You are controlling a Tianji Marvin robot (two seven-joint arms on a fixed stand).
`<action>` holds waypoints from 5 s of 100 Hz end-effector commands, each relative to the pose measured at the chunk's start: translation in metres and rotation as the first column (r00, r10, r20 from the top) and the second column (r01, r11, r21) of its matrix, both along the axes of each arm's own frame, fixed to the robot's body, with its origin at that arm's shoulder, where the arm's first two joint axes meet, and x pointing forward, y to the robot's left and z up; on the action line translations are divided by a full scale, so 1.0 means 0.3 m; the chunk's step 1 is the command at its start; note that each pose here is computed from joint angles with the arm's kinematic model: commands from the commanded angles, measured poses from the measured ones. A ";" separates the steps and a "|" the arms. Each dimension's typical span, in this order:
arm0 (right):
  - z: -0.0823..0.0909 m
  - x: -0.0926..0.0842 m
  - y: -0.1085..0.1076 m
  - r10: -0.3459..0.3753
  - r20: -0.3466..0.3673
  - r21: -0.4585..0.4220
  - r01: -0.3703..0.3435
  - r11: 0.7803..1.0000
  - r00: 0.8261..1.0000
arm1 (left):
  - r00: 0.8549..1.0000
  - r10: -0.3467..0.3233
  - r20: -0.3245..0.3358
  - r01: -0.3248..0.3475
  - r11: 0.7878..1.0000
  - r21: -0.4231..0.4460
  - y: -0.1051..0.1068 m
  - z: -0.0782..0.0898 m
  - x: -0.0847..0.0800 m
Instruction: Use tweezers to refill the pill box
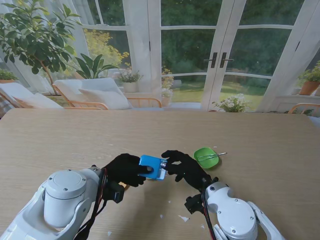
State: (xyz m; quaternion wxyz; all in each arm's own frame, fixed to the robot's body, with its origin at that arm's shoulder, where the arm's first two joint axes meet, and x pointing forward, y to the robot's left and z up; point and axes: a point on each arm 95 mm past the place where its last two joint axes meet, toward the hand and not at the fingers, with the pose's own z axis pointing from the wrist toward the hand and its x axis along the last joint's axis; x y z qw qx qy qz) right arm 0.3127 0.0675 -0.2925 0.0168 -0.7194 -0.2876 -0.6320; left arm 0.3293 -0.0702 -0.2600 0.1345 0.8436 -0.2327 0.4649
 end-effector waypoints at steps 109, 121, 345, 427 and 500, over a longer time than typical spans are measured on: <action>-0.008 -0.092 0.129 0.266 0.498 -0.738 0.242 0.631 0.825 | 1.000 0.029 -0.011 -0.029 0.999 0.018 -0.036 0.024 -0.001; -0.017 -0.081 0.137 0.249 0.533 -0.733 0.294 0.613 0.809 | 0.999 0.030 -0.019 -0.030 0.999 0.012 -0.042 0.024 -0.002; -0.018 -0.085 0.114 0.247 0.569 -0.721 0.331 0.609 0.785 | 0.998 0.046 -0.039 -0.046 0.999 -0.017 -0.030 0.036 0.006; -0.028 -0.054 0.153 0.220 0.572 -0.682 0.309 0.663 0.790 | 0.998 0.043 -0.043 -0.045 0.997 -0.059 -0.034 0.039 0.000; -0.016 -0.068 0.136 0.193 0.599 -0.660 0.342 0.669 0.777 | 1.000 -0.010 -0.030 0.010 1.000 0.007 -0.003 0.037 -0.012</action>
